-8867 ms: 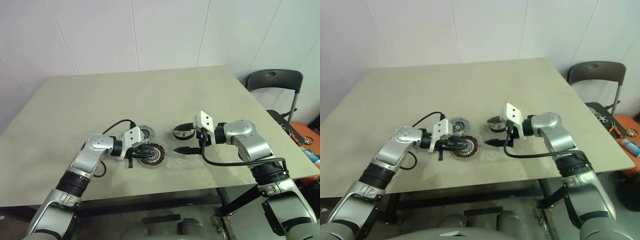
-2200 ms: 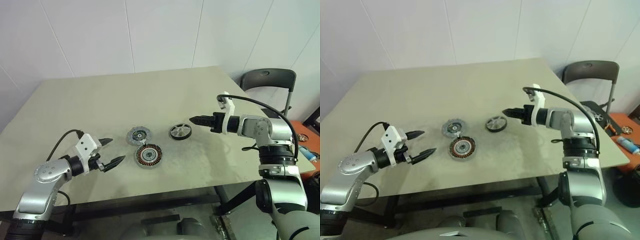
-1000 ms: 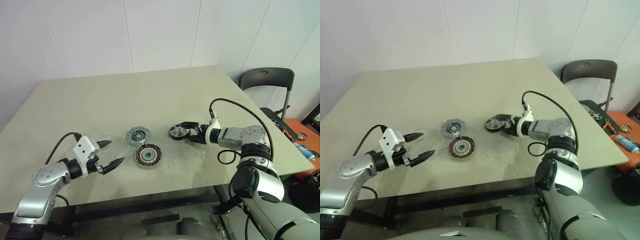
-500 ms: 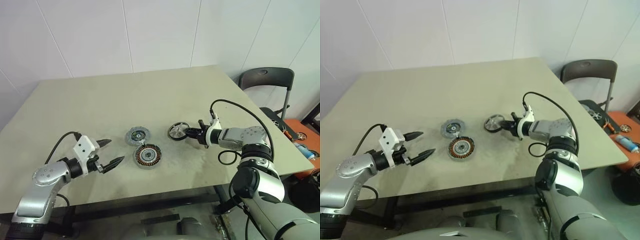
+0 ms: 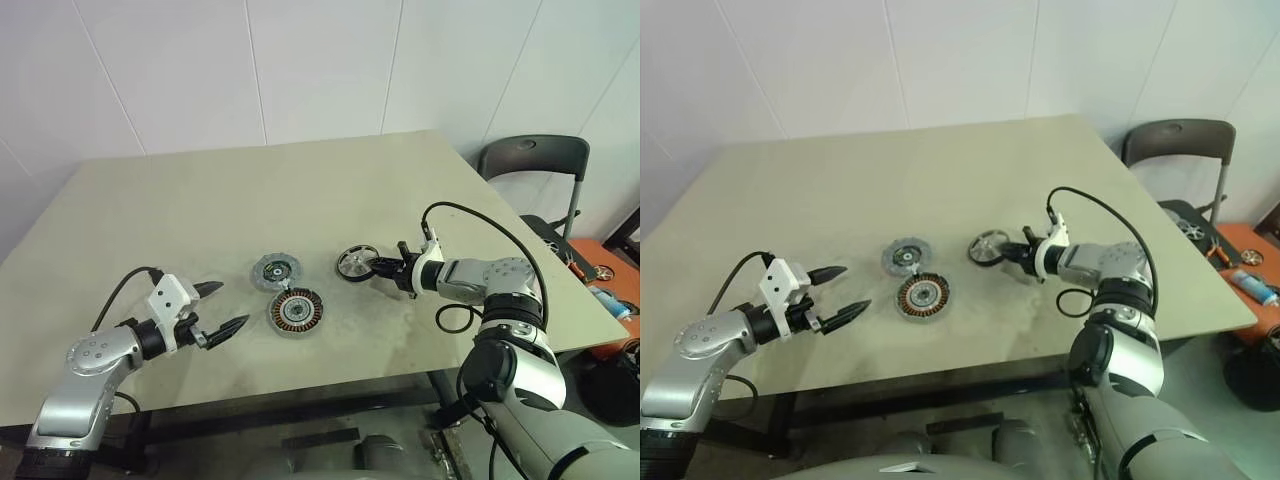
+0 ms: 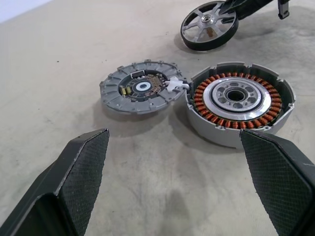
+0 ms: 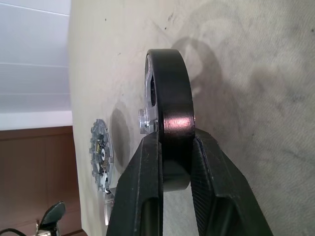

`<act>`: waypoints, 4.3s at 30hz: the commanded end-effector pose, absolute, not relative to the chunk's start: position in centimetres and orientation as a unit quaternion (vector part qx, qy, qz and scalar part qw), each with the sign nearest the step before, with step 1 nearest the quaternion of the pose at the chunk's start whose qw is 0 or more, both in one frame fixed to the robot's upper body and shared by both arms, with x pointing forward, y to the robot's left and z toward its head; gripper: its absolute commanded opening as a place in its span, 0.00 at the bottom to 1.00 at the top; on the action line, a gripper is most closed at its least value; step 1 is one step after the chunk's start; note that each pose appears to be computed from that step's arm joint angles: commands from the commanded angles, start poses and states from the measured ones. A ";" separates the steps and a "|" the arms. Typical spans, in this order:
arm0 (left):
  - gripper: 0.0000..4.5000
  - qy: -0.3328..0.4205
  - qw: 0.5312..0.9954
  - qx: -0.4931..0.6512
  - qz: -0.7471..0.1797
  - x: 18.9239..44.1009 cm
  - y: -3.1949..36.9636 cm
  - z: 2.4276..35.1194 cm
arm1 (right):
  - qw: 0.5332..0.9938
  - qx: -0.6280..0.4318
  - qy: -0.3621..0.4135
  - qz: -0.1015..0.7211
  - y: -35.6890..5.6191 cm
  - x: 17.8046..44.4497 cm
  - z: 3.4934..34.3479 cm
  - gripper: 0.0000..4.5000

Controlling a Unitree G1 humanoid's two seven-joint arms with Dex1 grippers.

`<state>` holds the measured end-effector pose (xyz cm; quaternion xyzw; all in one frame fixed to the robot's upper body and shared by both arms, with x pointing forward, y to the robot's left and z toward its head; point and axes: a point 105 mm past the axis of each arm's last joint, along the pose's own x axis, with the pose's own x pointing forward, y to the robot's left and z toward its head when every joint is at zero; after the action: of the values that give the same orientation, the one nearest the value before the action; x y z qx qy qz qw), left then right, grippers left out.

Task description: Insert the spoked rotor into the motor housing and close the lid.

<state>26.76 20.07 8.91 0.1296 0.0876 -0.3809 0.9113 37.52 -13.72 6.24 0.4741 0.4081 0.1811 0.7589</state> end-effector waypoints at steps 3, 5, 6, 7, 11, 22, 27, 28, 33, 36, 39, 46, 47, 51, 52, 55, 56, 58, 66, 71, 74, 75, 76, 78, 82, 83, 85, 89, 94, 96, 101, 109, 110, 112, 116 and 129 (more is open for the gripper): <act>1.00 0.061 0.912 0.145 -0.380 27.5 20.0 10.3 | 0.767 0.476 0.381 0.201 -14.0 37.7 8.2 0.09; 1.00 0.060 0.911 0.146 -0.380 27.5 20.0 10.3 | 0.768 0.474 0.379 0.203 -14.2 37.6 8.5 0.09; 1.00 0.058 0.912 0.145 -0.380 27.6 19.9 10.4 | 0.769 0.472 0.379 0.205 -14.2 37.6 8.7 0.09; 1.00 0.057 0.912 0.145 -0.379 27.6 19.9 10.4 | 0.770 0.468 0.379 0.209 -14.2 37.6 8.9 0.09; 1.00 0.054 0.912 0.146 -0.379 27.8 19.8 10.5 | 0.769 0.458 0.381 0.233 -13.7 37.4 10.1 0.09; 1.00 0.050 0.912 0.148 -0.379 27.9 20.0 10.9 | 0.750 0.435 0.385 0.315 -10.1 36.6 13.2 0.09; 1.00 0.055 0.910 0.153 -0.380 27.5 20.2 11.0 | 0.734 0.426 0.396 0.352 -8.0 35.5 13.1 0.09; 1.00 0.056 0.910 0.153 -0.380 27.4 20.3 10.9 | 0.730 0.424 0.397 0.358 -7.7 35.3 13.0 0.09; 1.00 0.057 0.913 0.151 -0.374 27.2 20.4 10.9 | 0.716 0.411 0.417 0.381 -6.8 33.7 11.9 0.09; 1.00 0.058 0.915 0.152 -0.370 27.1 20.6 10.9 | 0.712 0.401 0.420 0.395 -6.4 32.9 11.8 0.09; 1.00 0.059 0.916 0.152 -0.367 26.9 20.9 10.9 | 0.708 0.391 0.419 0.413 -5.5 32.3 12.1 0.09; 1.00 0.060 0.917 0.151 -0.364 26.8 20.9 10.8 | 0.694 0.368 0.439 0.437 -4.1 31.0 11.8 0.09; 1.00 0.061 0.917 0.151 -0.364 26.8 20.9 10.8 | 0.693 0.366 0.444 0.435 -4.1 30.9 11.5 0.09; 1.00 0.063 0.918 0.150 -0.362 26.7 20.8 10.7 | 0.685 0.371 0.458 0.427 -3.8 30.6 10.8 0.09; 1.00 0.063 0.918 0.150 -0.362 26.6 20.8 10.7 | 0.683 0.373 0.460 0.428 -3.7 30.5 10.8 0.09; 1.00 0.063 0.918 0.150 -0.361 26.7 20.9 10.7 | 0.679 0.369 0.467 0.431 -3.1 30.2 10.6 0.09; 1.00 0.063 0.918 0.150 -0.360 26.7 20.9 10.7 | 0.677 0.369 0.469 0.430 -3.0 30.1 10.4 0.09; 1.00 0.063 0.919 0.151 -0.359 26.7 20.9 10.7 | 0.678 0.367 0.475 0.425 -2.9 30.1 10.1 0.09; 1.00 0.062 0.920 0.155 -0.355 26.7 21.1 10.8 | 0.675 0.374 0.486 0.410 -2.6 30.3 9.5 0.09; 1.00 0.062 0.921 0.156 -0.352 26.6 21.1 10.9 | 0.672 0.378 0.488 0.409 -2.4 30.4 9.5 0.09; 1.00 0.062 0.921 0.155 -0.351 26.6 21.1 11.0 | 0.672 0.379 0.489 0.407 -2.4 30.4 9.4 0.09; 1.00 0.062 0.921 0.155 -0.351 26.6 21.1 11.0 | 0.671 0.379 0.490 0.407 -2.4 30.4 9.4 0.09; 1.00 0.062 0.922 0.155 -0.350 26.5 21.1 11.0 | 0.671 0.380 0.490 0.406 -2.4 30.5 9.4 0.09; 1.00 0.063 0.922 0.154 -0.350 26.5 21.1 11.0 | 0.671 0.381 0.492 0.404 -2.5 30.5 9.3 0.09; 1.00 0.063 0.922 0.154 -0.351 26.4 21.0 11.0 | 0.673 0.384 0.491 0.398 -2.7 30.8 9.3 0.09; 1.00 0.063 0.922 0.153 -0.351 26.4 21.0 11.0 | 0.673 0.385 0.490 0.398 -2.8 30.8 9.3 0.09; 1.00 0.064 0.921 0.153 -0.351 26.4 21.0 11.0 | 0.674 0.386 0.489 0.396 -2.9 30.9 9.4 0.09; 1.00 0.064 0.921 0.153 -0.352 26.4 21.0 11.1 | 0.671 0.398 0.485 0.395 -2.9 31.1 9.6 0.09; 1.00 0.065 0.921 0.153 -0.353 26.4 21.0 11.0 | 0.672 0.395 0.489 0.390 -3.0 31.1 9.3 0.09; 1.00 0.064 0.921 0.153 -0.353 26.4 20.9 11.1 | 0.672 0.395 0.492 0.388 -3.0 31.0 9.1 0.09; 1.00 0.064 0.921 0.153 -0.354 26.4 20.8 11.1 | 0.672 0.393 0.494 0.388 -3.0 30.9 8.9 0.09; 1.00 0.063 0.920 0.154 -0.354 26.5 20.8 11.1 | 0.672 0.390 0.498 0.385 -3.0 30.9 8.6 0.09; 1.00 0.063 0.920 0.154 -0.354 26.5 20.8 11.1 | 0.672 0.389 0.498 0.385 -3.0 30.9 8.6 0.09; 1.00 0.062 0.920 0.154 -0.354 26.5 20.9 11.2 | 0.673 0.388 0.497 0.386 -3.1 30.9 8.6 0.09; 1.00 0.061 0.920 0.154 -0.354 26.6 20.8 11.2 | 0.676 0.386 0.496 0.383 -3.2 31.0 8.6 0.09; 1.00 0.061 0.921 0.151 -0.355 26.7 20.6 11.1 | 0.686 0.374 0.482 0.396 -3.2 31.2 9.5 0.69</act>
<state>26.45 20.83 9.78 0.1406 0.0855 -0.3544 0.9205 30.71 -3.19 8.12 0.3845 0.5016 0.3826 0.6739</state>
